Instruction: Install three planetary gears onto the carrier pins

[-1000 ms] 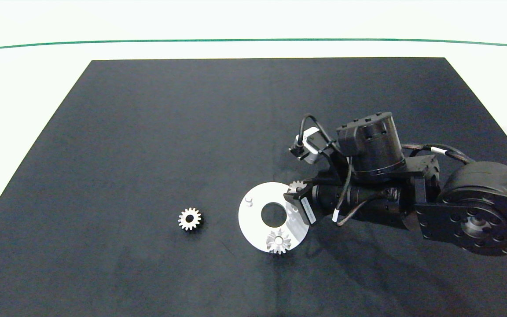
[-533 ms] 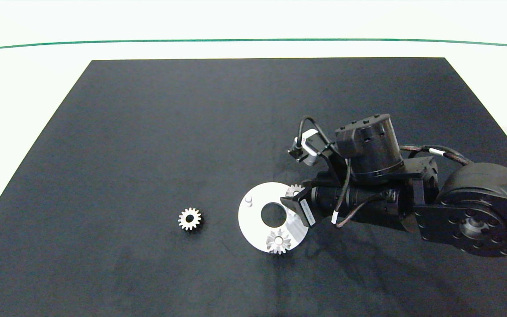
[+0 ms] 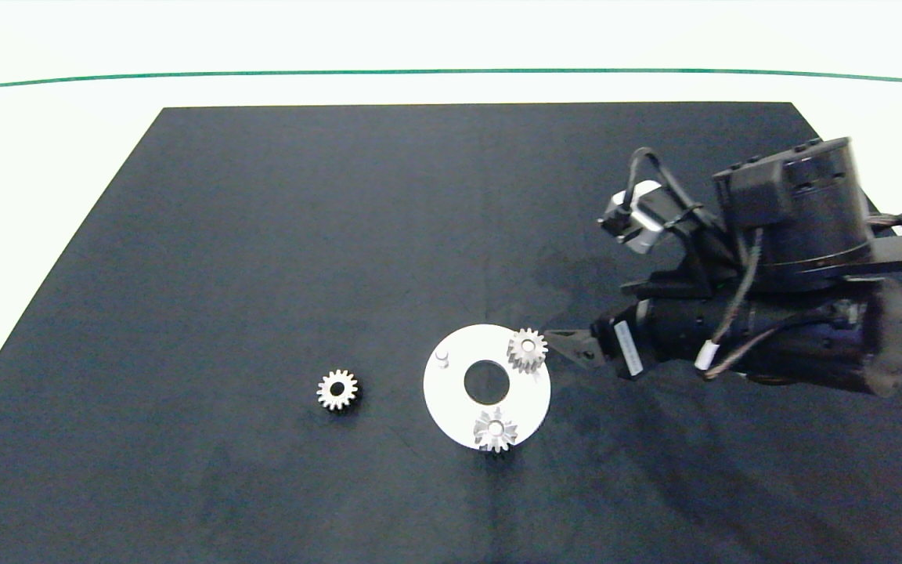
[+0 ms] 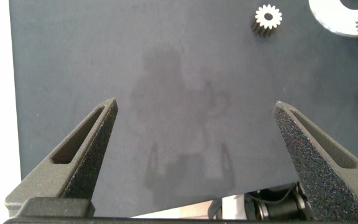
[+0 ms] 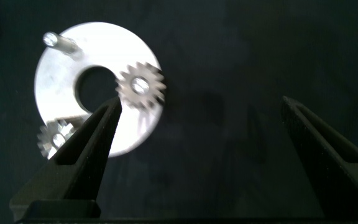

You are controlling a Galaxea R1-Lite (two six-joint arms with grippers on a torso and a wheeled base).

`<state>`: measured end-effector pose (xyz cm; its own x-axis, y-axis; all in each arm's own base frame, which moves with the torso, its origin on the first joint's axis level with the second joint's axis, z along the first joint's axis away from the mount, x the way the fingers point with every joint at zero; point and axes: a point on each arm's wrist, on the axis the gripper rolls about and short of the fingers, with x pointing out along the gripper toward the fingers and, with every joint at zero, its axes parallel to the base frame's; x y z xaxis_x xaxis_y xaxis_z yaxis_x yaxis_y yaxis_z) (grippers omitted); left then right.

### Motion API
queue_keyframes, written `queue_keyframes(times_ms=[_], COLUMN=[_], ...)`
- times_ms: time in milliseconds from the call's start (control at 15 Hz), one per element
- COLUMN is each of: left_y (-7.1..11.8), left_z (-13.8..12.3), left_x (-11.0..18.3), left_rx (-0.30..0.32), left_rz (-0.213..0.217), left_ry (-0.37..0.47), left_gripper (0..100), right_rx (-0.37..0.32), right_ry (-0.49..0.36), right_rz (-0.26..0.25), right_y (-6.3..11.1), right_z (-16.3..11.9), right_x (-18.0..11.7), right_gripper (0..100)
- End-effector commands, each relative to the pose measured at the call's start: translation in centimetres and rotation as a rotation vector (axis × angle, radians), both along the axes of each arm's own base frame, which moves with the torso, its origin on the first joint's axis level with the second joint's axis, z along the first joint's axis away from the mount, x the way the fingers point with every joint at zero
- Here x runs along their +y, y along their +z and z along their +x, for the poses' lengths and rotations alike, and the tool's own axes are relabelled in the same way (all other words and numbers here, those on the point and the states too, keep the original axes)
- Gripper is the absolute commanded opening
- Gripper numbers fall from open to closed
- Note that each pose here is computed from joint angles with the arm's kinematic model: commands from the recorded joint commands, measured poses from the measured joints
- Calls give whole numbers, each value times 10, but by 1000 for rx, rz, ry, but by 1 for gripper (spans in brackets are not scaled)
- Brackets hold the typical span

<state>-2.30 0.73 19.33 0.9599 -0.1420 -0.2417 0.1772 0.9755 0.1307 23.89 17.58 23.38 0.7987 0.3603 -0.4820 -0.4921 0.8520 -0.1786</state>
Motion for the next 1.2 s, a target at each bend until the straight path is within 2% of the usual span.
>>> queue_keyframes(times_ms=[67,133,200,333,467,600,667,867,1000,1067,1200], left_y=[-10,-21,-32,-52,-54,-52,-57,-64,-72,-73,-67], left_z=[27,45,64,97,123,131,132,135,141,147,162], left_x=[-6,-11,-16,-30,-46,-53,-60,-75,-89,-96,-105], left_rx=[123,143,131,75,30,31,60,112,165,173,151], left_rz=[103,138,152,160,164,183,190,226,267,277,274], left_ry=[-40,-53,-64,-130,-183,-211,-254,-315,-353,-361,-351], left_gripper=[100,100,100,100,100,100,100,100,100,100,100], right_rx=[-137,-167,-193,-233,-256,-252,-248,-232,-234,-241,-257], right_ry=[-90,-88,-90,-94,-98,-107,-112,-115,-114,-114,-114], right_rz=[88,109,126,157,170,162,158,147,146,151,161], right_y=[50,51,50,48,39,30,26,15,13,13,12], right_z=[-91,-115,-138,-181,-210,-229,-236,-238,-239,-241,-246], right_x=[-85,-101,-116,-144,-163,-175,-180,-181,-181,-183,-186], right_gripper=[100,100,100,100,100,100,100,100,100,100,100])
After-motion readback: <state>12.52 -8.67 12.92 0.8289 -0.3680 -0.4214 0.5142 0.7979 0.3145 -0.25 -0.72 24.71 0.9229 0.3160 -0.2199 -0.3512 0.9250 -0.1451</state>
